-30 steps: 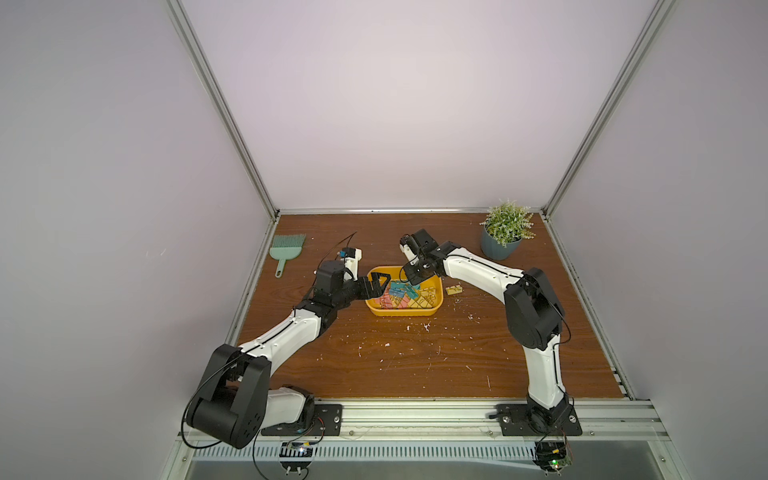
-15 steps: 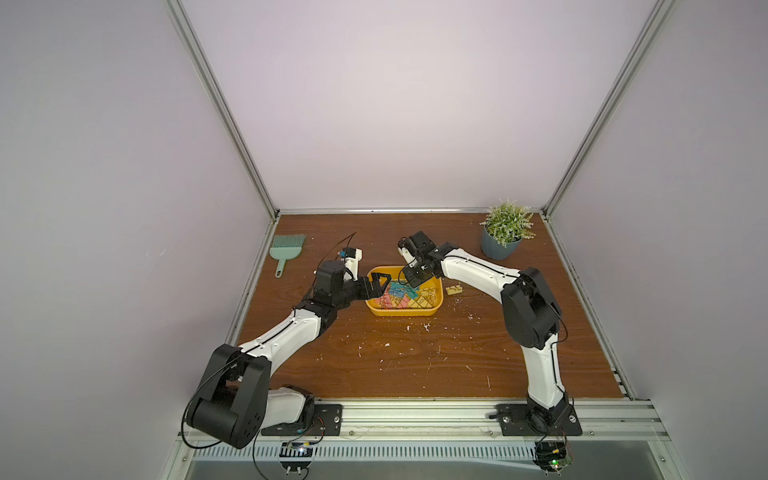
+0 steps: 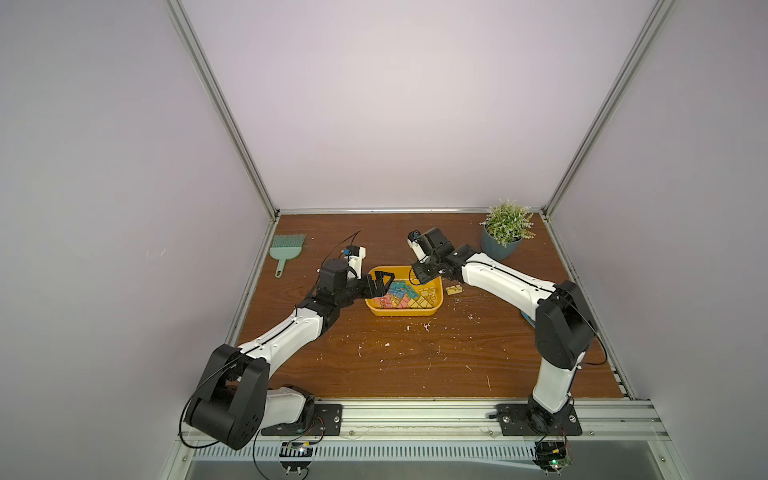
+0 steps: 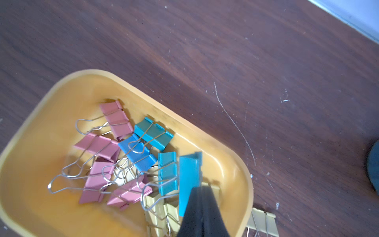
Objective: Take out the binder clips from the storage box
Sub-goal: Pick up the binder clip from the storage box.
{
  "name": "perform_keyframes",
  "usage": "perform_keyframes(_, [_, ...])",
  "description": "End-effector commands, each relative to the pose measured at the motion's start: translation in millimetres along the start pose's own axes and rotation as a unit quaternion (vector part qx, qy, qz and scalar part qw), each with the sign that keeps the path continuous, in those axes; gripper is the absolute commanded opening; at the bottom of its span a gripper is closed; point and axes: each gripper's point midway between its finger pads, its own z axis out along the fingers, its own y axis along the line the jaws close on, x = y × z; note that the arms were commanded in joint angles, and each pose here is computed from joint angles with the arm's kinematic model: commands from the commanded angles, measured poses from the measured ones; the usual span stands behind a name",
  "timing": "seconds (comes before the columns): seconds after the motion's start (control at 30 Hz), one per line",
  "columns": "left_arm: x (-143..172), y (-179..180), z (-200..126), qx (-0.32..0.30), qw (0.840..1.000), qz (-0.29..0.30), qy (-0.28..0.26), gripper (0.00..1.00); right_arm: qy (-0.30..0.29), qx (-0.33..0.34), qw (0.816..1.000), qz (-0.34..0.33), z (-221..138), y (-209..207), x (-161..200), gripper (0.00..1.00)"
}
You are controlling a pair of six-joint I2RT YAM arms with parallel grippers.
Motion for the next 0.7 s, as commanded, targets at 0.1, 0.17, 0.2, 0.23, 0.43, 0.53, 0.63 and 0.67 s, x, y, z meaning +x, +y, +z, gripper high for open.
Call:
perform_keyframes(0.1, [-19.2, -37.8, 5.6, 0.014, 0.999, 0.044, -0.028, 1.00, -0.097, 0.001, 0.991, 0.096, -52.6, -25.4, -22.4, 0.00])
perform_keyframes(0.17, [-18.8, -49.7, 11.5, 0.020, 0.998, 0.055, -0.029, 1.00, -0.125, -0.003, 0.982, 0.139, -66.4, -39.6, -21.0, 0.00])
perform_keyframes(0.2, [-16.5, -56.7, 15.8, 0.025, 0.998, 0.059, -0.025, 1.00, -0.141, -0.007, 0.976, 0.164, -73.8, -48.0, -19.8, 0.00])
perform_keyframes(0.23, [-14.7, -62.2, 19.8, 0.030, 0.997, 0.060, -0.023, 1.00, -0.156, -0.015, 0.970, 0.188, -80.6, -55.1, -16.9, 0.00])
perform_keyframes(0.43, [-1.3, -95.6, 46.6, 0.050, 0.995, 0.087, -0.002, 1.00, -0.237, -0.017, 0.913, 0.332, -106.4, -100.9, 14.6, 0.00])
perform_keyframes(0.53, [7.6, -114.2, 60.2, 0.068, 0.993, 0.096, 0.013, 1.00, -0.234, 0.011, 0.881, 0.411, -101.2, -125.6, 46.5, 0.00])
perform_keyframes(0.63, [19.8, -132.5, 72.8, 0.083, 0.991, 0.105, 0.032, 1.00, -0.226, 0.022, 0.856, 0.465, -91.2, -139.1, 72.2, 0.00])
perform_keyframes(0.67, [24.0, -138.4, 77.4, 0.087, 0.990, 0.107, 0.038, 1.00, -0.223, 0.022, 0.848, 0.480, -87.3, -142.4, 79.9, 0.00])
